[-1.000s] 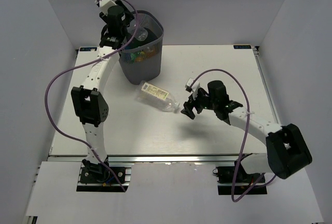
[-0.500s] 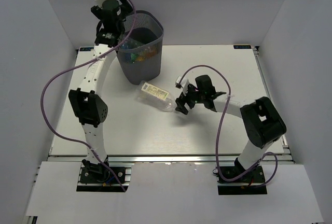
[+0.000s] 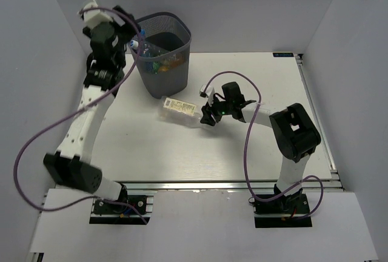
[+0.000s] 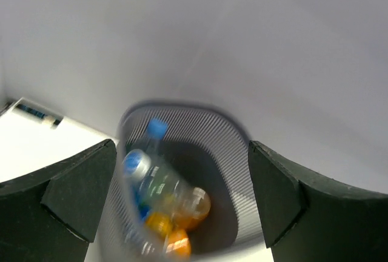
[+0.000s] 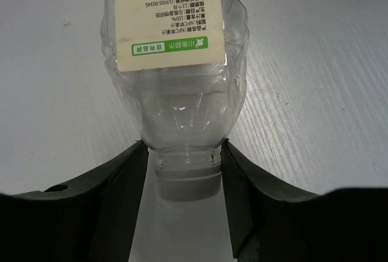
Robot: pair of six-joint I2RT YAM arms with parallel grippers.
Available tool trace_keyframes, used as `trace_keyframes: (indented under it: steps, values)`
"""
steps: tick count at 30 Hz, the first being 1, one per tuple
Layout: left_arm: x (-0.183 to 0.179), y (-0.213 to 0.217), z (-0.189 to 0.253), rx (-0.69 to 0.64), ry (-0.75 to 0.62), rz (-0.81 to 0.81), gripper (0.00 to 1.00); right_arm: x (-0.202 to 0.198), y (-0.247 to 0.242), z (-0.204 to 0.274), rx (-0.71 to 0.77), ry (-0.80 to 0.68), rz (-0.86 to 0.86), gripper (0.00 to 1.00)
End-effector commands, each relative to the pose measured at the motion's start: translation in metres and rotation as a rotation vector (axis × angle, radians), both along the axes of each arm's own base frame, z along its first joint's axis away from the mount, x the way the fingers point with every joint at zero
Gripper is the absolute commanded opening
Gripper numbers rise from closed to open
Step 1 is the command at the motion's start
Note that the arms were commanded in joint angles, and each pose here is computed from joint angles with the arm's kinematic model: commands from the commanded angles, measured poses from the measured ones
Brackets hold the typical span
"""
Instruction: Put the plastic bottles in the bin
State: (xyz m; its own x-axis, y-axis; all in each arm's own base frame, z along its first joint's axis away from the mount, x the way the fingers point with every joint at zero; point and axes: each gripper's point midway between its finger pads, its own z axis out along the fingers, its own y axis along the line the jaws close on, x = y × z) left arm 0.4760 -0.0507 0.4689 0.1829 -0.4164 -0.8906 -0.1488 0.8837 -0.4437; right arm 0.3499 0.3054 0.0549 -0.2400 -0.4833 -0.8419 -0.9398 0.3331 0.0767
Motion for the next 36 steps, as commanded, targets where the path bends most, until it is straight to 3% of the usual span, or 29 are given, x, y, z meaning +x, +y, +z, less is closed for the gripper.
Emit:
trace_keyframes:
  steps: [1,3,5,7,9,12,13,14,17,21,27,36]
  values:
    - [-0.064,0.022,0.008,-0.061,-0.081,0.046,0.98,-0.003,0.007,0.01,0.036,0.014,0.034,0.55]
    - [-0.081,0.031,-0.033,-0.078,-0.007,0.079,0.98,-0.005,0.008,0.008,0.037,0.028,0.035,0.45]
    - [-0.11,0.047,-0.043,-0.135,-0.012,0.14,0.98,-0.008,0.008,0.007,0.04,0.042,0.043,0.32]
    - [-0.123,0.056,-0.089,-0.146,0.072,0.189,0.98,-0.01,0.008,0.009,0.042,0.039,0.048,0.26]
    - [-0.14,0.065,-0.108,-0.176,0.1,0.235,0.98,-0.013,0.007,0.011,0.042,0.04,0.051,0.3]
    - [-0.156,0.074,-0.144,-0.201,0.184,0.295,0.98,-0.019,0.007,0.009,0.037,0.046,0.059,0.49]
    - [-0.158,0.075,-0.149,-0.204,0.198,0.303,0.98,-0.019,0.006,0.005,0.025,0.046,0.05,0.48]
    - [-0.161,0.077,-0.161,-0.196,0.231,0.311,0.98,-0.021,0.007,0.003,0.017,0.049,0.053,0.41]
    - [-0.166,0.079,-0.173,-0.194,0.268,0.327,0.98,-0.022,0.008,0.001,0.004,0.053,0.045,0.27]
    - [-0.169,0.079,-0.18,-0.196,0.282,0.327,0.98,-0.024,0.011,0.004,0.005,0.05,0.046,0.27]
    - [-0.176,0.083,-0.178,-0.201,0.267,0.342,0.98,-0.025,0.014,0.03,0.054,0.015,0.047,0.0]
    - [-0.189,0.092,-0.174,-0.222,0.234,0.383,0.98,-0.054,0.017,0.112,0.225,-0.054,0.101,0.0]
